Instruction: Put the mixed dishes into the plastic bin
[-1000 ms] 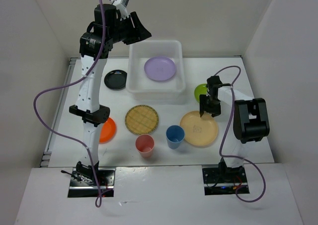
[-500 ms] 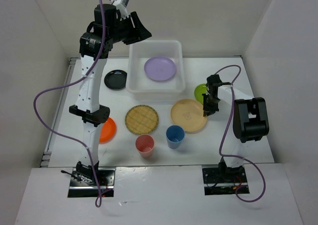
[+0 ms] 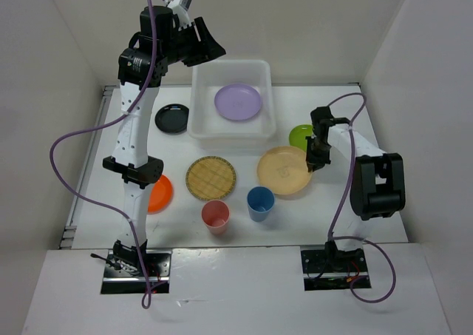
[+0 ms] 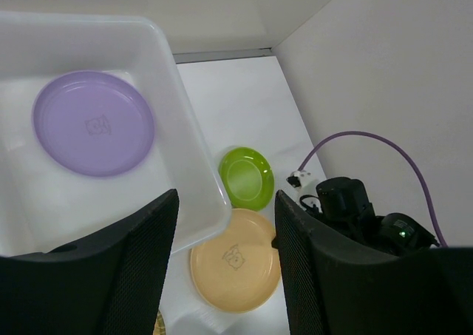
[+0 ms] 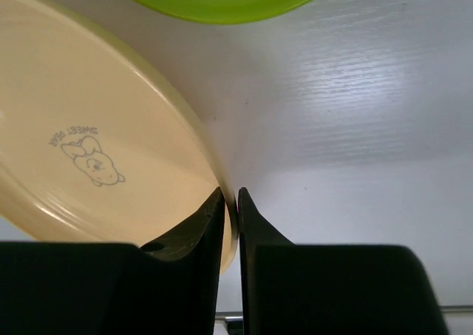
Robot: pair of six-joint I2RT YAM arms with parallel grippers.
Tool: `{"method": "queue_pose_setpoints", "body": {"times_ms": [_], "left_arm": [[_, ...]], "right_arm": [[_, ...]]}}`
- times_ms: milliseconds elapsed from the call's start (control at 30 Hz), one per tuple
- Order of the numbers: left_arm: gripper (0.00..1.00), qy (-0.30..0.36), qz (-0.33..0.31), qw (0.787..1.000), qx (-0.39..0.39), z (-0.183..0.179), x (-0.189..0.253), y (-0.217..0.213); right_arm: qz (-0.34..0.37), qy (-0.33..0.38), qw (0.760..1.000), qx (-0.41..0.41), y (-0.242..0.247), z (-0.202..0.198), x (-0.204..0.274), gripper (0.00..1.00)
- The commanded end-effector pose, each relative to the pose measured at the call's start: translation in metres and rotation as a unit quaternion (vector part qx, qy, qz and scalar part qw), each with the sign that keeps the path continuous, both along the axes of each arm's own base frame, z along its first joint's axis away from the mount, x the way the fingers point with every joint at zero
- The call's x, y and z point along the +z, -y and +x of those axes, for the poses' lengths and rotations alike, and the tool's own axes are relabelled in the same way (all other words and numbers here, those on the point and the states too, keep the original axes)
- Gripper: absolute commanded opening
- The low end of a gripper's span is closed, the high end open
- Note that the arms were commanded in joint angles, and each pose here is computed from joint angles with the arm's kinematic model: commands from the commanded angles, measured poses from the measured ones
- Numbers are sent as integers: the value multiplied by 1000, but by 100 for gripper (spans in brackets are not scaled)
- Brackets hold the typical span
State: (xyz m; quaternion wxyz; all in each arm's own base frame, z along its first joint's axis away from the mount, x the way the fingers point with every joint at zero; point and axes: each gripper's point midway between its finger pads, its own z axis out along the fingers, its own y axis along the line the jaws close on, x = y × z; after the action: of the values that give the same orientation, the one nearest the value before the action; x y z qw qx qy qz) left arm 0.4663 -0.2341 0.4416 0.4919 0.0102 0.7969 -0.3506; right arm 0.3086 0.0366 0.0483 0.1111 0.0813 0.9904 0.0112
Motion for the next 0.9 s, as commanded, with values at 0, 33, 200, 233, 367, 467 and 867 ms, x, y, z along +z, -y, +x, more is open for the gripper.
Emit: {"method": "queue_pose_setpoints", "body": {"times_ms": [0,33,200,233,367,467,867], "left_arm": [[62,50,-11,999,-13,-19,37,-5],[62,50,-11,999,-13,-19,37,-5],[62,50,-12,999,-17,-20,37,-4],[62,50,-12,999,-17,-20,37,-4],[62,51,-17,998,-16,-23,42,-5],[62,51,-17,998,-16,-23,42,-5],[62,60,-21,998,-25,-33,51,-2]], "right_arm": [[-33,35,998,-26,11,6,42,0],[-31,37,998,-33,10,5,49,0],[-40,63,996,-52,15,3,75,0],[-47,75,995,-51,16,1,86,0],[-58,98,991,-73,22,-4,106,0],[-68,104,988,-89,28,-10,117,0],[-122,172,966,-147,42,-16,182,0]]}}
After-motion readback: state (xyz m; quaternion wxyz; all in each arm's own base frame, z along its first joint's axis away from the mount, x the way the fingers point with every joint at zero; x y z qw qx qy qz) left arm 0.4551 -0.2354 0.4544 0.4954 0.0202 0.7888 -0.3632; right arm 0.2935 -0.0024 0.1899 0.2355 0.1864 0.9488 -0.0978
